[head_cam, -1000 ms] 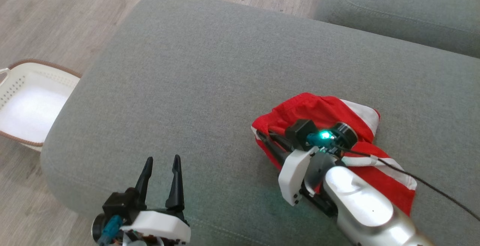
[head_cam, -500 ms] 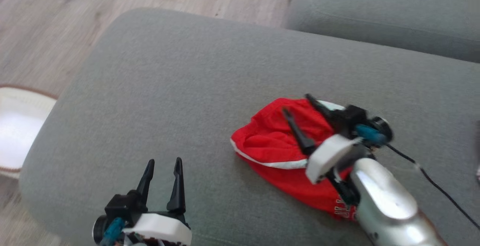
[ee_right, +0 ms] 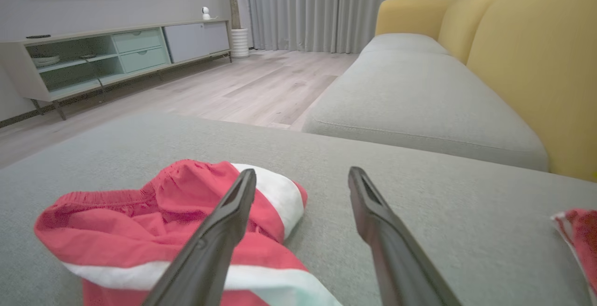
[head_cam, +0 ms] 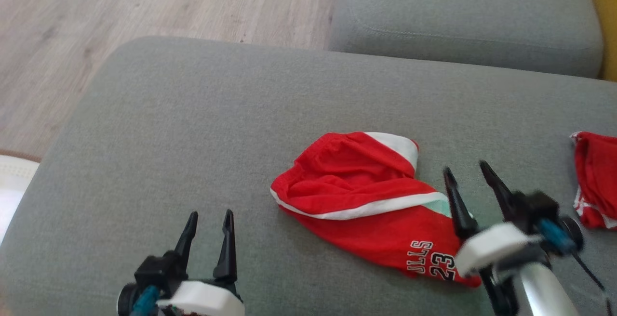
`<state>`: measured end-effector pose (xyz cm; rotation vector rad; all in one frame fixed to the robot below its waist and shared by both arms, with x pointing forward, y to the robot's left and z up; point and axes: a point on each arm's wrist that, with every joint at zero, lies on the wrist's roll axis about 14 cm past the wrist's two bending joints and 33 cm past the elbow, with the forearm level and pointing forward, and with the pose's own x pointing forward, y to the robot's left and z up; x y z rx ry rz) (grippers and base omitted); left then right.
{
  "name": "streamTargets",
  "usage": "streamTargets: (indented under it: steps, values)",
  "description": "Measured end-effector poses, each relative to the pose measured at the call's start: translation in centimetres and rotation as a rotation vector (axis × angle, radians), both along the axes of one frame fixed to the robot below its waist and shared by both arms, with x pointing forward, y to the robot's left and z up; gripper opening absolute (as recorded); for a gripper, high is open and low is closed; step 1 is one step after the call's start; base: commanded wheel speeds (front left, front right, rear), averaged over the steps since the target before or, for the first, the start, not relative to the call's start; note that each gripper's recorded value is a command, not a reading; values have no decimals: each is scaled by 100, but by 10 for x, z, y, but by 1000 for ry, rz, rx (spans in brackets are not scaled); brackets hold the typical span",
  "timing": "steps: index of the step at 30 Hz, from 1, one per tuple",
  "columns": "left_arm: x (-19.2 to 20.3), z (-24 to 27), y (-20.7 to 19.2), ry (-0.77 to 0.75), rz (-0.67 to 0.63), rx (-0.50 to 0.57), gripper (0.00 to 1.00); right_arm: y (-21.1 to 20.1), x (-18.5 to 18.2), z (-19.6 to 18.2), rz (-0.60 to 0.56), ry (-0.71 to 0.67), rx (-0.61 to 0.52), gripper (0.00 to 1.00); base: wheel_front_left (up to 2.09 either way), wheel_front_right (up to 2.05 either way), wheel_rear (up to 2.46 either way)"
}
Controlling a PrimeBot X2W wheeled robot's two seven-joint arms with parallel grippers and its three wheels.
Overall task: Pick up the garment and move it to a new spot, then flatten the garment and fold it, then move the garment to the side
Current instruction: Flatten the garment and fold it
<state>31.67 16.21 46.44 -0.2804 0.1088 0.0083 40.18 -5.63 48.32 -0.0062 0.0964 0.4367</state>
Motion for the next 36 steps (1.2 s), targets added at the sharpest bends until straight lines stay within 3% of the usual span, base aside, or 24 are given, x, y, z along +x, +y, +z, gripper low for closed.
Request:
streamTargets:
  steps: [11,29,36]
  values:
    - [-6,3,-8,-14,-29,-3,100,-57,-42,-10,-179,34,54,100,0,0,0]
    - [-7,-2,-13,9,-57,11,100,-69,-56,-15,-216,60,79,100,0,0,0]
    - [-5,-5,-12,21,-54,10,100,-82,-50,-35,-246,141,4,100,0,0,0]
